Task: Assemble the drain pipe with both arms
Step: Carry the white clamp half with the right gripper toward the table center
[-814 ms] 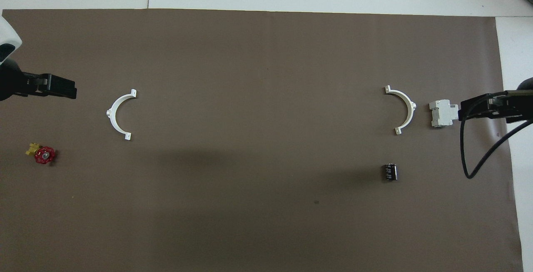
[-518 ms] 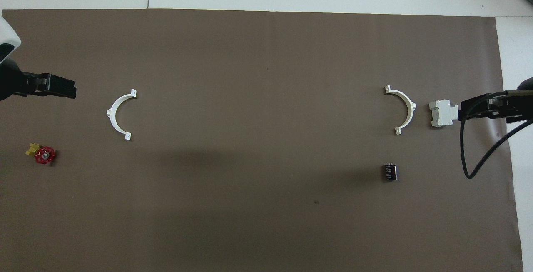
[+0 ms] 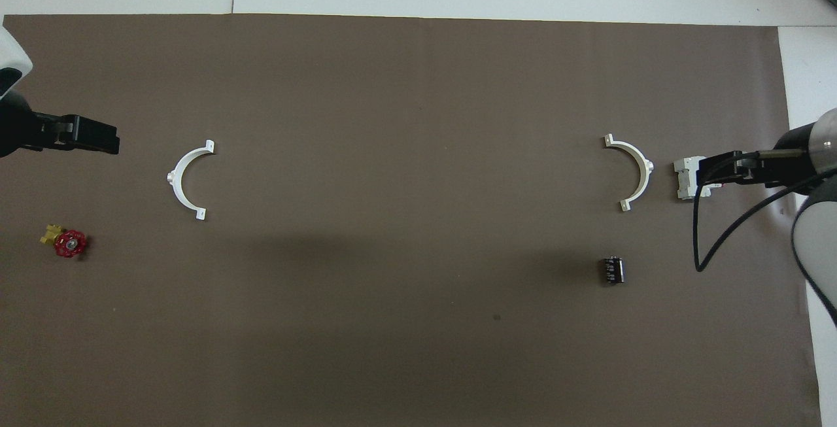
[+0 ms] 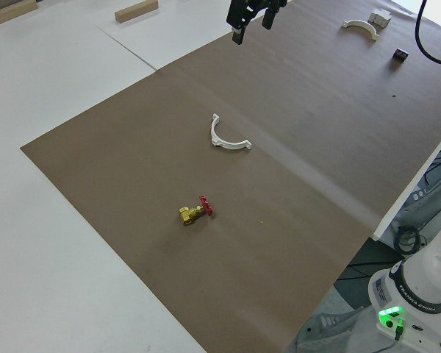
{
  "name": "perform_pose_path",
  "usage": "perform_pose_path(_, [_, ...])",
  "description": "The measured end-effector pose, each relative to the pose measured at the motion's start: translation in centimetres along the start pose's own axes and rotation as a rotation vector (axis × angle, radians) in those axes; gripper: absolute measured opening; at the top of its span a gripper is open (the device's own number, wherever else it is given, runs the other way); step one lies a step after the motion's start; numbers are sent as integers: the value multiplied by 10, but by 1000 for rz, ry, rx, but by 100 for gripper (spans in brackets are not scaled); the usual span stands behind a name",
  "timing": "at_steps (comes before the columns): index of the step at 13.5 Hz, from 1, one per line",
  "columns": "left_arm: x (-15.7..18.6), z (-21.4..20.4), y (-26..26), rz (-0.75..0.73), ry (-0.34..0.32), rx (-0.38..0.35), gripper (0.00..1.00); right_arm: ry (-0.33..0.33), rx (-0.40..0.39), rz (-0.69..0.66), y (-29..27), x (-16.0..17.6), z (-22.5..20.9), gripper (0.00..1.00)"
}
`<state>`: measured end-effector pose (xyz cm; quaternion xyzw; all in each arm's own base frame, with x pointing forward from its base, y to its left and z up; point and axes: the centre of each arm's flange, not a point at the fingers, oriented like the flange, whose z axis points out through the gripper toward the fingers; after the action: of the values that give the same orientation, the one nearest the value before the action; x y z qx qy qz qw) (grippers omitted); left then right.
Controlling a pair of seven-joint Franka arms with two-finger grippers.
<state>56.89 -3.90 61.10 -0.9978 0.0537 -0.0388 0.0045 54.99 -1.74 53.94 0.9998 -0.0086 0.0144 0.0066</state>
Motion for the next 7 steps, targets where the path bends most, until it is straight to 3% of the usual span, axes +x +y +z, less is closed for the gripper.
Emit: perform_pose_path(7, [0, 0, 0, 0, 1, 0, 100, 87, -14, -205, 5, 41, 174, 100])
